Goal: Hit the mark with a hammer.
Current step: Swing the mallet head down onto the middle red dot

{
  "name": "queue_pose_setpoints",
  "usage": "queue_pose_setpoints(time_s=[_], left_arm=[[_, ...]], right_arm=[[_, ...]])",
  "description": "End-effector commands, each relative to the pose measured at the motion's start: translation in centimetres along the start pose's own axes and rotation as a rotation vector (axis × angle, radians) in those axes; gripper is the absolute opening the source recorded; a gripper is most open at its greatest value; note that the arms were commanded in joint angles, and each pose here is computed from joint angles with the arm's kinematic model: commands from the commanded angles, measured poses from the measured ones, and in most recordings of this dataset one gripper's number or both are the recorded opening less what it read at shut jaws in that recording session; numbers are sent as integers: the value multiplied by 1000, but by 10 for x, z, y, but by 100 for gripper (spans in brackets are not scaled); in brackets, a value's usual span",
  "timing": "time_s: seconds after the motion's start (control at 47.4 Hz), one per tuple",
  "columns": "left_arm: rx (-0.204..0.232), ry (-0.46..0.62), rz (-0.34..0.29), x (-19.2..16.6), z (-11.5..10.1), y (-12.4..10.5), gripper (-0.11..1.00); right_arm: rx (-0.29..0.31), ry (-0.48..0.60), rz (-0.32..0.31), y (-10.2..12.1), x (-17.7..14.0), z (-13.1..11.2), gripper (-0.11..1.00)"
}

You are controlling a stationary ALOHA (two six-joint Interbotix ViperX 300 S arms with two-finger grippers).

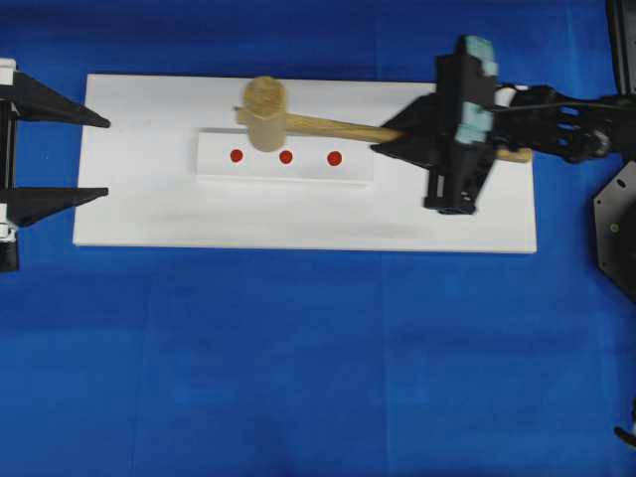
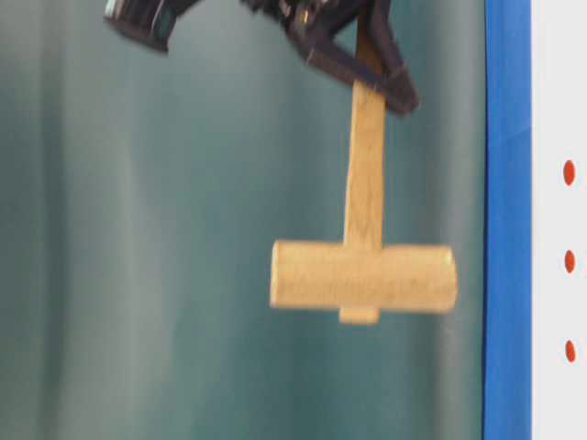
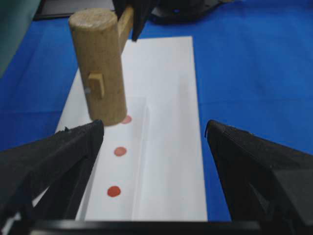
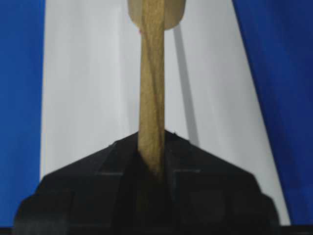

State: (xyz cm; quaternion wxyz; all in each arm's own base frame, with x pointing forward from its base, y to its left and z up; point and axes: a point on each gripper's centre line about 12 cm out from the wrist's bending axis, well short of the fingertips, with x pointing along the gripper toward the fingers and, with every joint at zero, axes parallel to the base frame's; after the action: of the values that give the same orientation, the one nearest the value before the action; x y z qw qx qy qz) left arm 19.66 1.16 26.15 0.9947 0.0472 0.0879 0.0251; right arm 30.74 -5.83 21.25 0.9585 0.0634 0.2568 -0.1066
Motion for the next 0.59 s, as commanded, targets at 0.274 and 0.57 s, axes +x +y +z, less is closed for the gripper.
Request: queue_pose_setpoints(time_s=[0.274, 0.57], left_arm=[[-4, -10, 4, 1, 4, 1, 84], [-4, -10, 4, 1, 4, 1, 84]], right_arm=[[5, -57, -26, -2, -3, 8, 1], [38, 142, -47, -6, 38, -42, 1]])
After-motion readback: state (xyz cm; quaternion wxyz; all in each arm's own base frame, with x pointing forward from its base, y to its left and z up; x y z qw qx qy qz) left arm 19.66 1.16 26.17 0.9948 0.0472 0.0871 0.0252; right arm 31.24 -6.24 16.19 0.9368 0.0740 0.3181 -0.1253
